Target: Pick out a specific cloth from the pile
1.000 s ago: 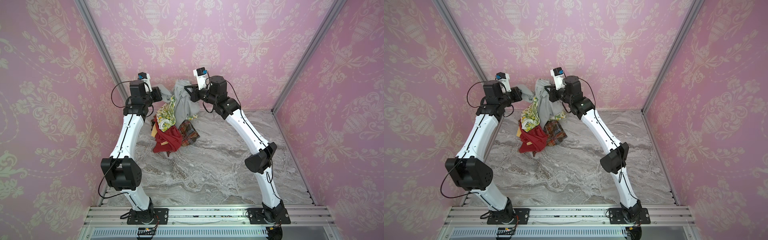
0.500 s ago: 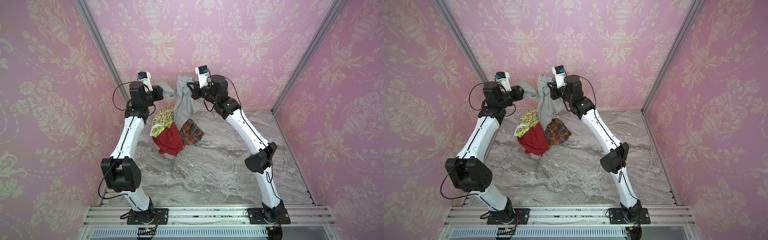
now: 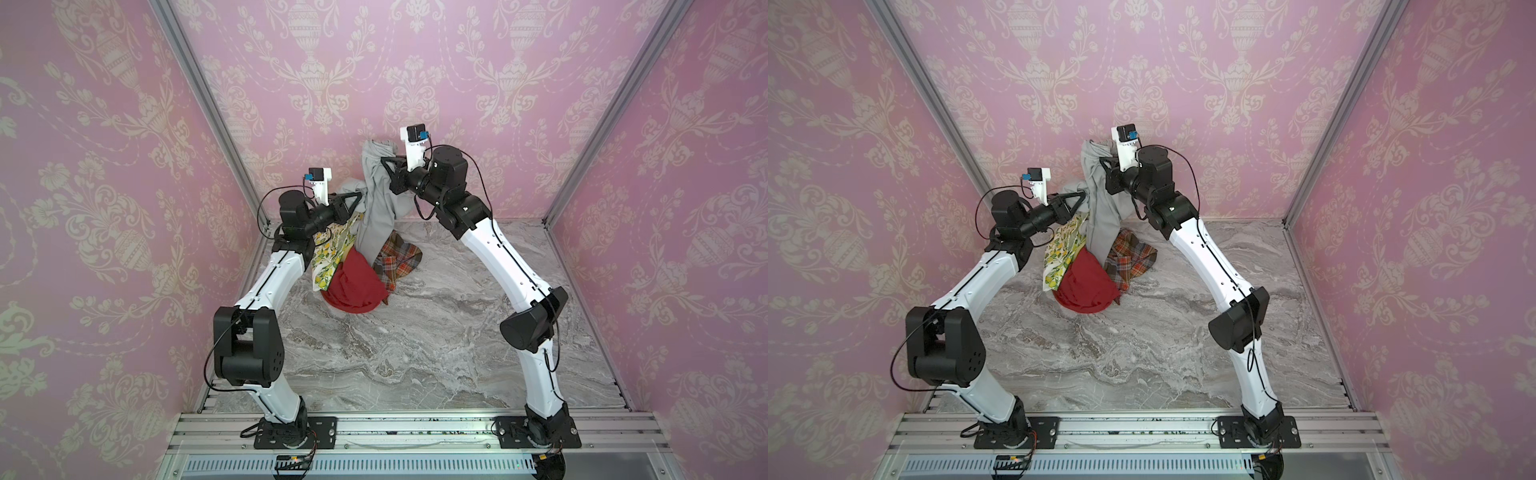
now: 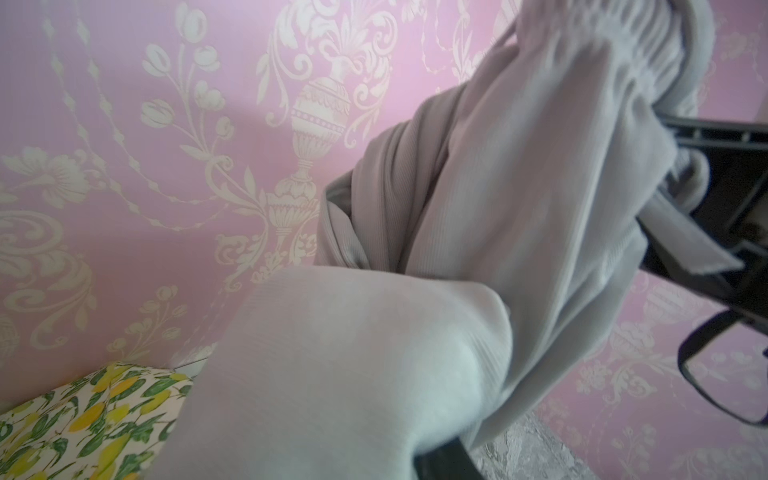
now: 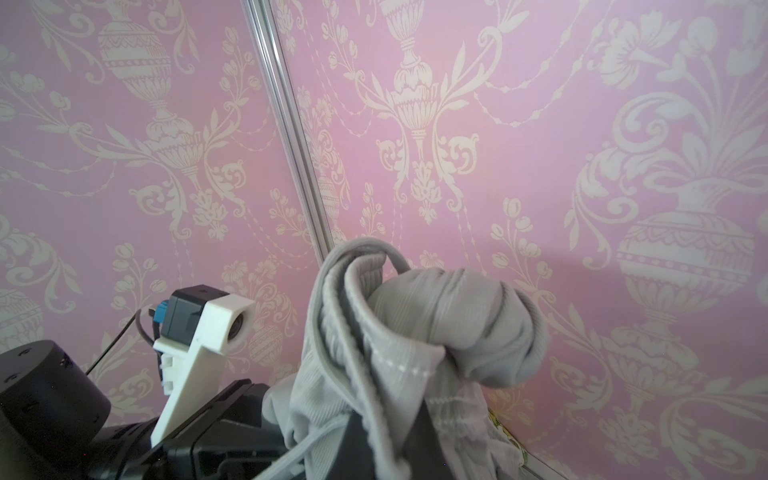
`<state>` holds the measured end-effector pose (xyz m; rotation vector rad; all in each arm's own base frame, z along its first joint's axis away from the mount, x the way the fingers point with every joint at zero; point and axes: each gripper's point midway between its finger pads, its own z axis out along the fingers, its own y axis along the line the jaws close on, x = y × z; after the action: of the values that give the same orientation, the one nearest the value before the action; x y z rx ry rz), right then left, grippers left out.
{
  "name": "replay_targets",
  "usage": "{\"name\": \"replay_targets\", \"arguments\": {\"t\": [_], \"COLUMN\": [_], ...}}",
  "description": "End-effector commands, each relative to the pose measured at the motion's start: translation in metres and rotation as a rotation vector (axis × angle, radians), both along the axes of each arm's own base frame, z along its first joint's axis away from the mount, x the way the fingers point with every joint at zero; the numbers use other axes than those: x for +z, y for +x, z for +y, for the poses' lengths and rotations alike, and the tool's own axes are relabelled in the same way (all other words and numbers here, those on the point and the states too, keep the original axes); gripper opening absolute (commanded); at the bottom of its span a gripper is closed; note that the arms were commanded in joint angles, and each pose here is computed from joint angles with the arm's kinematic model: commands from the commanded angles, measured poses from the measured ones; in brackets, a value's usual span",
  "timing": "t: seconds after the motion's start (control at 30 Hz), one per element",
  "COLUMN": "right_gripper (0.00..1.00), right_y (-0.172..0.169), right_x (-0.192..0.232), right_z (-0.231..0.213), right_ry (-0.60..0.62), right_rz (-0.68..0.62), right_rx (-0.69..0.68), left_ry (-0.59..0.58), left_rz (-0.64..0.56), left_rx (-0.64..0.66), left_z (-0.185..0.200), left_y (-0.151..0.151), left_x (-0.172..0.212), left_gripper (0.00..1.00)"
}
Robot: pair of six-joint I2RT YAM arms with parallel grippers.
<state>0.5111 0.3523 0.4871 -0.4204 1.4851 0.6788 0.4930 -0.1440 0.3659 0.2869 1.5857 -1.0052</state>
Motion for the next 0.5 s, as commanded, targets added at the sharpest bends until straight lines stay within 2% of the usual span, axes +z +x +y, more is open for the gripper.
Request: {"name": "replay_targets", "arguments": {"t": [0.0, 0.13, 0.27, 0.33, 0.47], "right_gripper": [0.0, 0.0, 0.0, 0.0, 0.0], "right_y": [-0.02, -0.02, -0.02, -0.02, -0.025], "right_x": [0.067, 0.064, 0.062, 0.061, 0.065], "right_z": [-0.027, -0.024, -0.023, -0.022, -0.023], "right_ry": [0.114, 0.115, 0.123, 0.131, 0.141], "right_rz": [-0.142, -0.127, -0.117, -0.111, -0.112], "right_rx": [-0.034, -0.02, -0.01, -0.003, 0.006], "left_ry": [-0.002, 0.001, 0.007, 0.024, 0.129], "left_rz": [-0.136, -0.146, -0.116, -0.11, -0.112], "left_rx": [-0.154, -0.225, -0.28, -0.277, -0.183], "left_z": [-0.023, -0.05, -0.077, -0.088, -0.095], "left_y": [-0.034, -0.047, -0.044, -0.037, -0.01], "left_x": [0.018, -0.004, -0.03, -0.041, -0.07], "left_gripper": [0.38, 0.5, 0.65, 0.7, 0.71]}}
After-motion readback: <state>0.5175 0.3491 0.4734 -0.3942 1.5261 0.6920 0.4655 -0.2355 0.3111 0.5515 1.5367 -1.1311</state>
